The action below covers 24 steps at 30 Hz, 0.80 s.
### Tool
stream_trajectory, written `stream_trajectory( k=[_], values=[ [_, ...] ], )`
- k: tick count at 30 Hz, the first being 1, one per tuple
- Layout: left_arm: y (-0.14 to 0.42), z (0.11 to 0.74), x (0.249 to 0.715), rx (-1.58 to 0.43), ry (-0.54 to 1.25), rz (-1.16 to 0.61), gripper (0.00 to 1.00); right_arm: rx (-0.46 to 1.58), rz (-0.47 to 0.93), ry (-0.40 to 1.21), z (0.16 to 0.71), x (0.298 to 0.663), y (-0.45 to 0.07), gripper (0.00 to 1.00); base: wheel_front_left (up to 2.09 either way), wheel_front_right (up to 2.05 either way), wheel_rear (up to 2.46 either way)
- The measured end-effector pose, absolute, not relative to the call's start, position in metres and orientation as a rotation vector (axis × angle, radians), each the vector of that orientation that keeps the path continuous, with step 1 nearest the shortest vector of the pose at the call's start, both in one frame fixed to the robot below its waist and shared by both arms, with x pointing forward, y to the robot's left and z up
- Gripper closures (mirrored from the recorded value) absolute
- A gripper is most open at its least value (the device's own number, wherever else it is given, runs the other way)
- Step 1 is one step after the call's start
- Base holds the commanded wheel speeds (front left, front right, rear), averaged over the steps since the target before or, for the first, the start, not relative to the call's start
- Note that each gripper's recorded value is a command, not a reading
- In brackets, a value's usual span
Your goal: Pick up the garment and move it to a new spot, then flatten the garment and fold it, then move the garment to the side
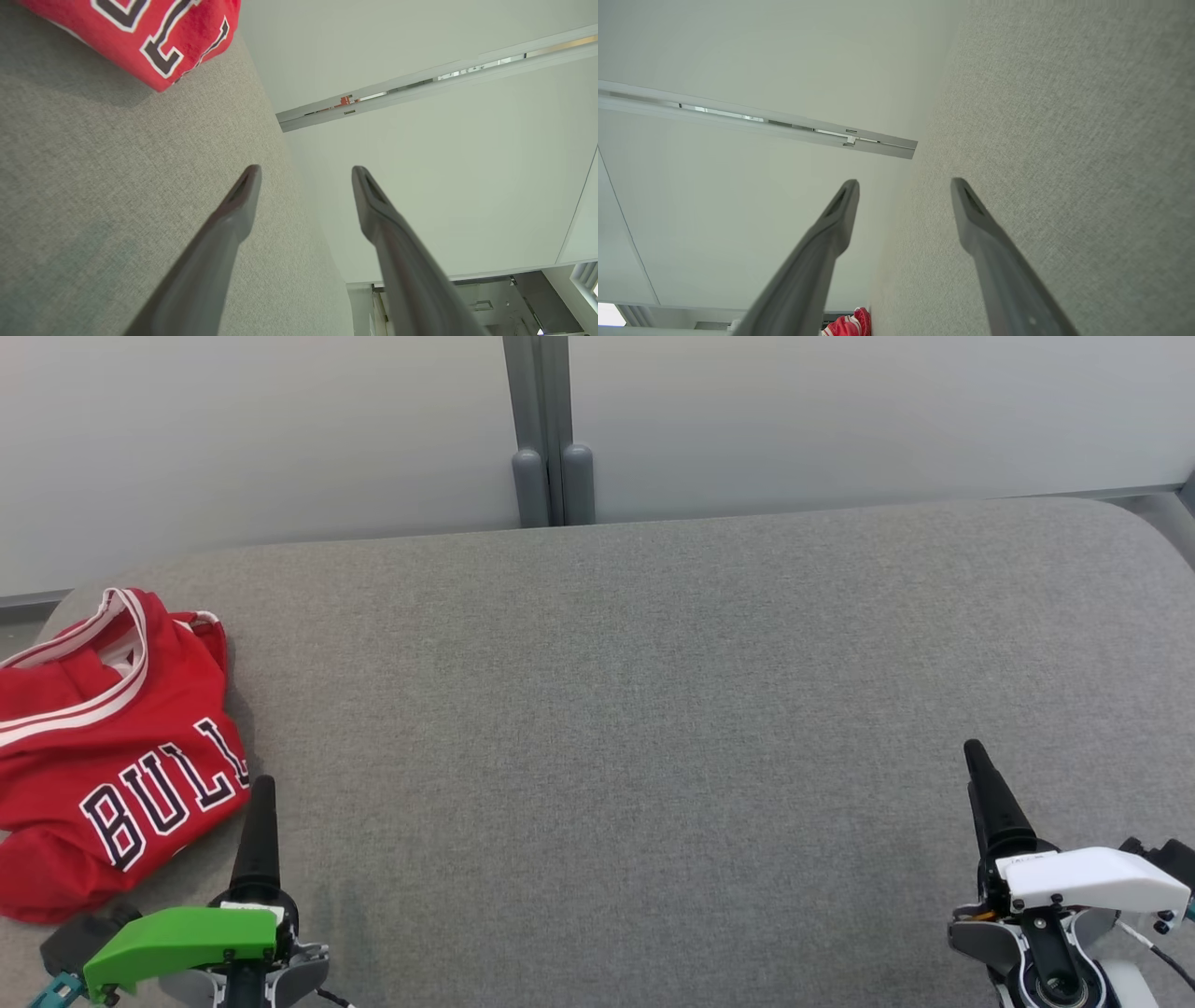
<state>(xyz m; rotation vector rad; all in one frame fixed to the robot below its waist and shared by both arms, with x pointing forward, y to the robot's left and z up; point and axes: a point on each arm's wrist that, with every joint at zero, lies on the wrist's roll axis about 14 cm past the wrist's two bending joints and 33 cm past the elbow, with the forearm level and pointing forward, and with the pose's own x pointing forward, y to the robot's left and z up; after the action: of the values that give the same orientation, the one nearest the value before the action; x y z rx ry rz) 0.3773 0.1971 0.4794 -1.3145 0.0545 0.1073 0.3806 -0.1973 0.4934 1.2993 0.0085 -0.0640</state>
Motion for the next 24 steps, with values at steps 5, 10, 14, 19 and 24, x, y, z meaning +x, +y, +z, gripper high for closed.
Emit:
stream_trajectory(
  k=[5,10,14,19,24],
  values=[
    [0.195,0.485,0.379,-1.215,0.049,0.099,0.0,1.183,-0.051,0.004,0.497,0.382,-0.195,0.0,0.0,0.0,0.0],
    [0.191,0.489,0.379,-1.118,0.047,0.089,0.0,1.085,-0.037,0.002,0.499,0.383,-0.191,0.0,0.0,0.0,0.0],
    [0.189,0.492,0.38,-1.026,0.044,0.082,0.0,1.009,-0.029,0.0,0.501,0.383,-0.19,0.0,0.0,0.0,0.0],
    [0.184,0.494,0.38,-0.914,0.047,0.074,0.0,0.927,-0.025,-0.005,0.501,0.383,-0.189,0.0,0.0,0.0,0.0],
    [0.183,0.495,0.38,-0.813,0.043,0.073,0.0,0.844,-0.023,-0.002,0.5,0.383,-0.188,0.0,0.0,0.0,0.0]
  ],
)
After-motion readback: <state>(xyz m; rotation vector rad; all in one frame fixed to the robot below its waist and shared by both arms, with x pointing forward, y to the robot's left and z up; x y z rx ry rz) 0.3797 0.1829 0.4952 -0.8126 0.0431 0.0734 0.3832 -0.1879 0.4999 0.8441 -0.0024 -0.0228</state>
